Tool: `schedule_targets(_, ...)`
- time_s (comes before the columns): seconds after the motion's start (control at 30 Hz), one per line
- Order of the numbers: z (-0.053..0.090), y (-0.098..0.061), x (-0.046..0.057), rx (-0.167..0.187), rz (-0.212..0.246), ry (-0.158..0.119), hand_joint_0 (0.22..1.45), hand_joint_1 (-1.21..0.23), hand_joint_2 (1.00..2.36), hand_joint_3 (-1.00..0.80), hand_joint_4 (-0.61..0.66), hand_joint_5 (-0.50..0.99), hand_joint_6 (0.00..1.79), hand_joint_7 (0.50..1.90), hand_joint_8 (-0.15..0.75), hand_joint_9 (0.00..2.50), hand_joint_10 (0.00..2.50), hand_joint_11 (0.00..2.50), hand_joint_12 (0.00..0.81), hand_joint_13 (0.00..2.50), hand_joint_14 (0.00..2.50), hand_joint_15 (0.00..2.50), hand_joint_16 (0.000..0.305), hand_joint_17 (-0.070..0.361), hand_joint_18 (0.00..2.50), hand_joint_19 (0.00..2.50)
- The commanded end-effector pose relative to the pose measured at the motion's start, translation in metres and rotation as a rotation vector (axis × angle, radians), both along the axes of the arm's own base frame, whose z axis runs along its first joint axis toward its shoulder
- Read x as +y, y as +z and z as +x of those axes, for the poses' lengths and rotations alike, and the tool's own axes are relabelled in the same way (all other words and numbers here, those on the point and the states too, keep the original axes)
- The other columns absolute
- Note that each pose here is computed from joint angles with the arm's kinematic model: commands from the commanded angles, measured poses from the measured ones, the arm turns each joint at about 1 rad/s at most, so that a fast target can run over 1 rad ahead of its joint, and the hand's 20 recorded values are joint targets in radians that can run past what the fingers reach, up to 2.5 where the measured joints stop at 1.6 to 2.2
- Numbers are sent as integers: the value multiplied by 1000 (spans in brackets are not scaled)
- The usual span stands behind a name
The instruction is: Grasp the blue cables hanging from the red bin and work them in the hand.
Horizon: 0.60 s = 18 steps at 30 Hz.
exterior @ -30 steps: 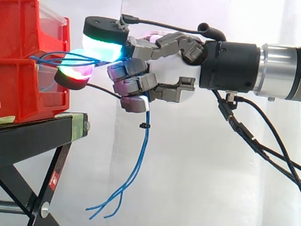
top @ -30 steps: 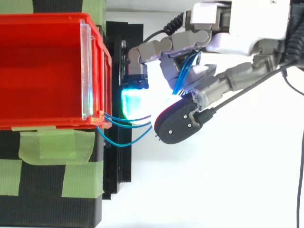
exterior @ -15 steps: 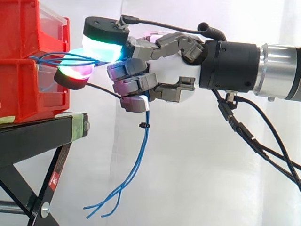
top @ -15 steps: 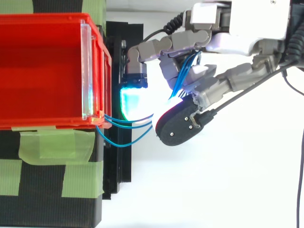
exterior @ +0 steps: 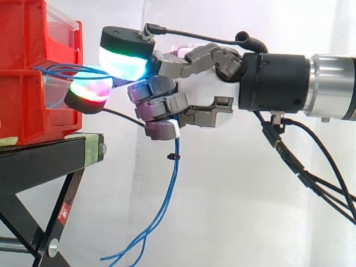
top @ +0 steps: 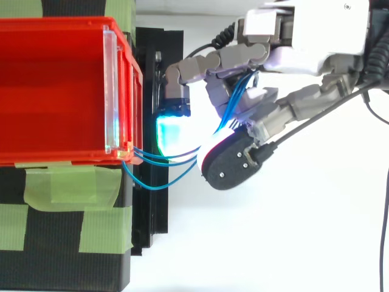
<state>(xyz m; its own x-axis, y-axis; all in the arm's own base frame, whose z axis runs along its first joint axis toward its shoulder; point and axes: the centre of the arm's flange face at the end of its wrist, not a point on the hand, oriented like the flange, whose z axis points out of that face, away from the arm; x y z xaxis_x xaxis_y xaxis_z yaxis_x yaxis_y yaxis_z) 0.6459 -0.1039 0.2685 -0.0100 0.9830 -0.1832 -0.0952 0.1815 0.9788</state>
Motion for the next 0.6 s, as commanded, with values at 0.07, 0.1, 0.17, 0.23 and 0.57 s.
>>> schedule_targets(0.07, -1, -2, 2, 23, 71, 4, 938, -690, 1013, -728, 272, 240, 82, 1310, 385, 429, 2500, 1879, 433, 697, 2500, 1477, 45, 101, 1191, 1254)
schedule_targets(0.1, -2, -3, 2, 25, 76, 5, 938, -689, 1012, -728, 273, 241, 81, 1310, 383, 430, 2500, 1867, 433, 699, 2500, 1481, 45, 102, 1197, 1236)
schedule_targets(0.17, -2, -2, 3, 29, 106, 9, 934, -688, 1012, -726, 273, 241, 80, 1317, 385, 434, 2500, 1869, 434, 701, 2500, 1485, 45, 102, 1196, 1237)
schedule_targets(0.23, -2, -2, 4, 32, 121, 10, 935, -686, 1012, -730, 273, 243, 78, 1314, 384, 441, 2500, 1867, 435, 702, 2500, 1489, 45, 102, 1198, 1240)
schedule_targets(0.57, -2, -3, 4, 34, 126, 11, 995, -657, 1018, -576, 276, 258, 89, 1297, 383, 463, 2500, 1859, 429, 720, 2500, 1486, 44, 100, 1226, 1247)
